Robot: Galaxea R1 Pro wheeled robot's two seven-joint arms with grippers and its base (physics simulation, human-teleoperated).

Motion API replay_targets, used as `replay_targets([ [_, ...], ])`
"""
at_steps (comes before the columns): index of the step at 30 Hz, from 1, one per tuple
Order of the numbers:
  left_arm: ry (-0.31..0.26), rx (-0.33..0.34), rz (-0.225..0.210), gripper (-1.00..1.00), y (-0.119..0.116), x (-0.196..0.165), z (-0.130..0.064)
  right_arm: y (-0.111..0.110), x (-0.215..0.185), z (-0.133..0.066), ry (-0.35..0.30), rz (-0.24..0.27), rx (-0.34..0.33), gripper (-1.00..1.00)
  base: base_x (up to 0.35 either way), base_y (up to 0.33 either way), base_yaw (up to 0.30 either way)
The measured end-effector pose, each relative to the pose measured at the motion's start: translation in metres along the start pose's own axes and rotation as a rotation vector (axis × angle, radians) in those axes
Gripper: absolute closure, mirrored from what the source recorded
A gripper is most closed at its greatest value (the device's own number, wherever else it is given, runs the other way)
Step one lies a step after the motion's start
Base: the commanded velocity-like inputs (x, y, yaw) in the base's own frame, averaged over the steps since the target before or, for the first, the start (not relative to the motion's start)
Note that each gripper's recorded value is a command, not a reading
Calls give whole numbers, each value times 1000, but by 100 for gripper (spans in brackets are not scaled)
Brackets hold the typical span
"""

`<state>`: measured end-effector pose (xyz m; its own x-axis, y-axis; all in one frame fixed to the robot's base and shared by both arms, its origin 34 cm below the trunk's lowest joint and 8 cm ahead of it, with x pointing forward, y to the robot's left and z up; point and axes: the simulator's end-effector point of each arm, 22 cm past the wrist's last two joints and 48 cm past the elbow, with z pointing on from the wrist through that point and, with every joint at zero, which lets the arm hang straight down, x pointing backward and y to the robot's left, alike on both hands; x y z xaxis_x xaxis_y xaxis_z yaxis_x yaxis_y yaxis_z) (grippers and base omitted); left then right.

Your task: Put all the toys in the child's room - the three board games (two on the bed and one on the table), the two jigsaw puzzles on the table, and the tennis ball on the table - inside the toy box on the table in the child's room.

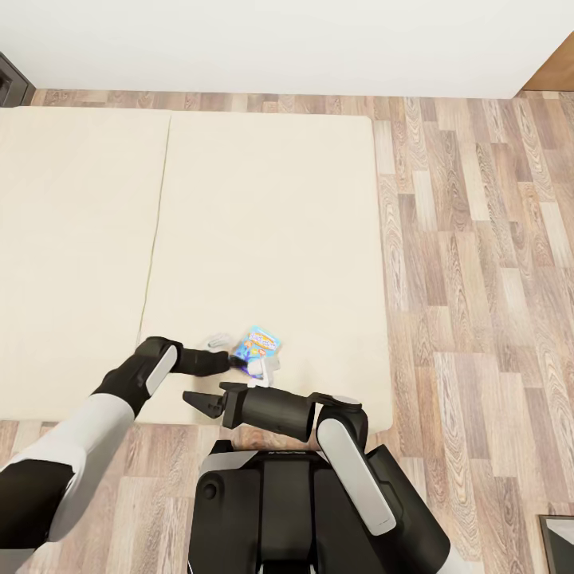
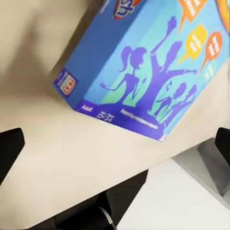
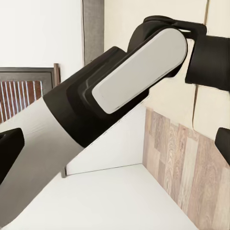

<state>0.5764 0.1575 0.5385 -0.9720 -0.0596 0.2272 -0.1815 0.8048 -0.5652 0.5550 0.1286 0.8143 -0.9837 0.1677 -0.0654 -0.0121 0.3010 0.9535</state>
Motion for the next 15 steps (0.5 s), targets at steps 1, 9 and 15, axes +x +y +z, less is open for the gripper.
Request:
replay_targets([
  [1, -5, 0, 4, -100, 0, -3, -2, 0, 0, 0, 0, 0, 0, -100, 0, 0, 0],
  [9, -21, -5, 23, -100, 1, -14, -15, 0, 0, 0, 0, 0, -1, -100, 0, 0, 0],
  [15, -34, 2, 28, -100, 0, -17, -19, 0, 0, 0, 0, 0, 0, -100, 0, 0, 0],
])
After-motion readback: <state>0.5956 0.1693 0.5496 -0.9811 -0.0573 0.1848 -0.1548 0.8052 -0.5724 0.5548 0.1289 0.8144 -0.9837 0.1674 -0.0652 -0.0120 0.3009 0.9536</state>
